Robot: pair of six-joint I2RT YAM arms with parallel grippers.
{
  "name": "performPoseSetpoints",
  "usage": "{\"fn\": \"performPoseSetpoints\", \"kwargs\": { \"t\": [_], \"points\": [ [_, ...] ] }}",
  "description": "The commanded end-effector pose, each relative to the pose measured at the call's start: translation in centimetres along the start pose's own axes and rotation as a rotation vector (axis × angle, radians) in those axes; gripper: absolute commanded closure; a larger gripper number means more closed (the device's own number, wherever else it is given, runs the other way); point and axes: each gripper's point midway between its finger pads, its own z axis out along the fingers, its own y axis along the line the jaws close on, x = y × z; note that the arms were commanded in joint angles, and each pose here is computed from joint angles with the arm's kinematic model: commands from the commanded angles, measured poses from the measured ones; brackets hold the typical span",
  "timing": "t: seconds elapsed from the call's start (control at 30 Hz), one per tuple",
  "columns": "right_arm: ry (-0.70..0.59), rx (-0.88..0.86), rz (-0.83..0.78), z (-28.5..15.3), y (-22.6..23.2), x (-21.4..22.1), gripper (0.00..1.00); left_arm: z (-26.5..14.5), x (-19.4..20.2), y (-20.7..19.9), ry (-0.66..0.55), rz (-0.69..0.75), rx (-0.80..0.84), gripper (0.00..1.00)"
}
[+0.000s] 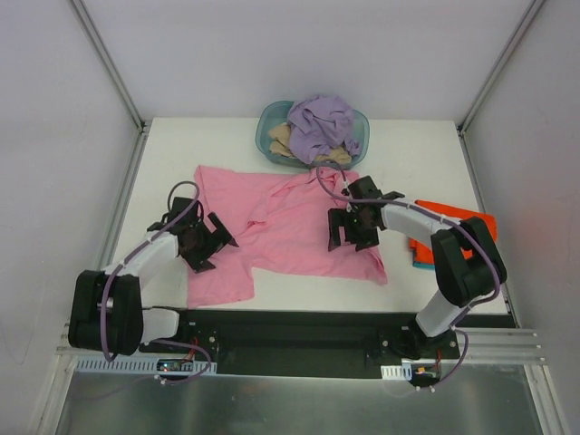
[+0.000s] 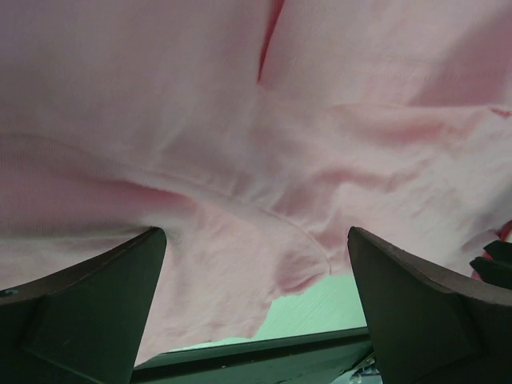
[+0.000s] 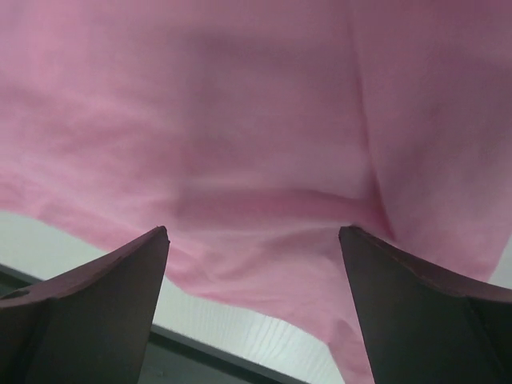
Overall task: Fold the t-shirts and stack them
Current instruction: Flatten out the tshirt
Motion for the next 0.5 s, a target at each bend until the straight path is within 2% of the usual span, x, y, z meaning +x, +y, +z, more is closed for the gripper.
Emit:
{"fn": "performPoseSetpoints", "kwargs": {
  "t": [0.0, 0.13, 0.23, 0.33, 0.47],
  "points": [
    [-0.060, 0.038, 0.080, 1.0, -2.0, -4.0, 0.08, 1.3, -2.5, -0.3, -0.025, 0.054, -0.064, 0.01],
    [-0.113, 0.098, 0.101, 0.3, -4.0, -6.7, 0.07, 1.9, -5.3, -2.4, -0.053, 0.088, -0.070, 0.01],
    [-0.163, 0.098, 0.070, -1.1, -3.8, -8.5, 0.07, 1.5, -6.6, -4.6, -0.064, 0.120, -0.023, 0.01],
    [-0.196, 0.054, 0.041, -2.8, -2.7, -9.1, 0.07, 0.5, -6.7, -6.1, -0.070, 0.137, 0.037, 0.01],
    [-0.237, -0.011, 0.016, -5.1, -1.3, -7.8, 0.06, -1.5, -5.4, -4.9, -0.094, 0.128, 0.038, 0.01]
  ]
}}
